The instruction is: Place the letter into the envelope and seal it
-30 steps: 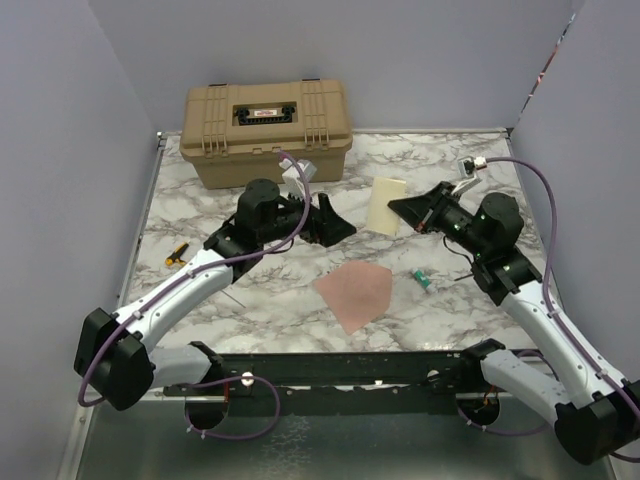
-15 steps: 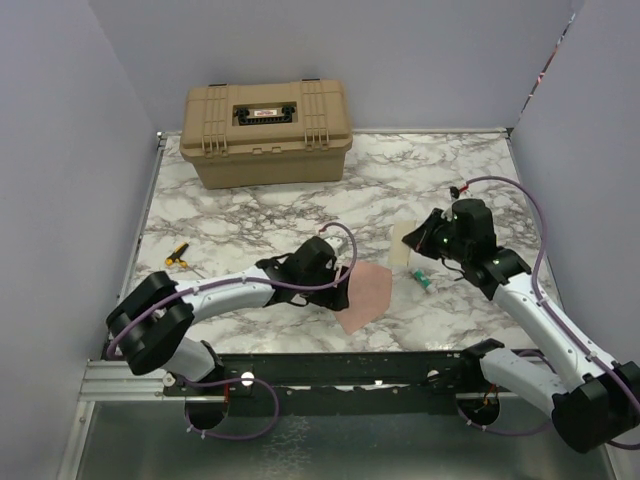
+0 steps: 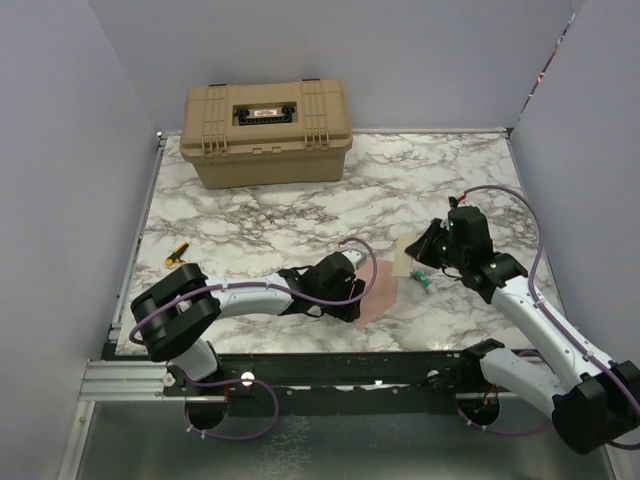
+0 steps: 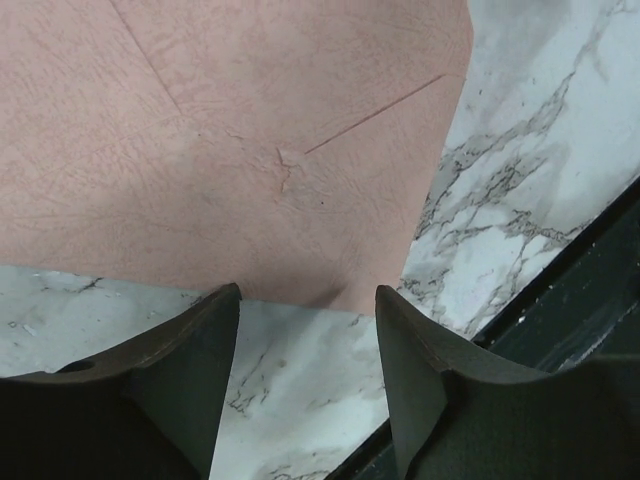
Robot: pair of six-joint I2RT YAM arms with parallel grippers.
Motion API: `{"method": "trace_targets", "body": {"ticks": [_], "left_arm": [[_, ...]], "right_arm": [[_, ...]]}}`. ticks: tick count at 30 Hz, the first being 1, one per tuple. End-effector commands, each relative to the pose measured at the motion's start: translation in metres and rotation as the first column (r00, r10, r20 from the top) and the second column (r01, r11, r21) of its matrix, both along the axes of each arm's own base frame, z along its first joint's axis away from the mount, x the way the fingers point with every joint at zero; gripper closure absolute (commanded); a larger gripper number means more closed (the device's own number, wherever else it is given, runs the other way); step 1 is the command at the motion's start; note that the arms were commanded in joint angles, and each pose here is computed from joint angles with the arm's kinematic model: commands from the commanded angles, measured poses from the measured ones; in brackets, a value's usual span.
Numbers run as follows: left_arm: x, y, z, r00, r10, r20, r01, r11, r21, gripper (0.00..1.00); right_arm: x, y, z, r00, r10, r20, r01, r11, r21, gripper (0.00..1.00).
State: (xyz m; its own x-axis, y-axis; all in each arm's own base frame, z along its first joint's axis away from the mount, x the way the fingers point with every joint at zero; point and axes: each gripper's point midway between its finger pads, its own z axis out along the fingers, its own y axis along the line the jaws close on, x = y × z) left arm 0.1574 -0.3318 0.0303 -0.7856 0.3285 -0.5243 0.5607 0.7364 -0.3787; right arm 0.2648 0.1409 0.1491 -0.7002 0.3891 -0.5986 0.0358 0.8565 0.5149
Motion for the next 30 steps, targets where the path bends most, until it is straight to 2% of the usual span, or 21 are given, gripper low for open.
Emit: {"method": "trace_targets", "body": {"ticks": [1,7,10,19,23,30], "left_arm": [[0.012,0.035,-0.036,0.997,0.057,0.06,-0.068,0.979,0.191,0.42],[0.036,0.044,-0.032,0.989,0.068,0.129,-0.1,0.96,0.26,0.44],[0.053,0.042,-0.025,0.992,0.042,0.115,-0.071,0.964,0.255,0.44],[0.112,0.038,-0.004,0.988,0.066,0.143,-0.097,0.97,0.224,0.44],[0.115,0.025,0.018,0.987,0.062,0.146,-0.085,0.983,0.16,0.44],[0.095,0.027,0.039,0.992,0.083,0.091,-0.092,0.992,0.092,0.43]], "right_arm": [[0.0,-0.005,-0.003,1.0,-0.027,-0.011,0.027,0.999,-0.02,1.0],[0.002,-0.005,-0.003,0.999,-0.031,-0.013,0.03,0.999,-0.021,1.0],[0.003,-0.003,-0.004,0.999,-0.032,-0.021,0.031,0.999,-0.02,1.0],[0.008,0.003,-0.011,0.999,-0.022,-0.046,0.022,1.0,-0.005,1.0],[0.009,0.008,-0.015,0.998,0.001,-0.067,-0.001,1.0,-0.004,1.0],[0.011,0.002,-0.033,0.995,-0.003,-0.102,-0.003,0.998,-0.063,1.0]]}}
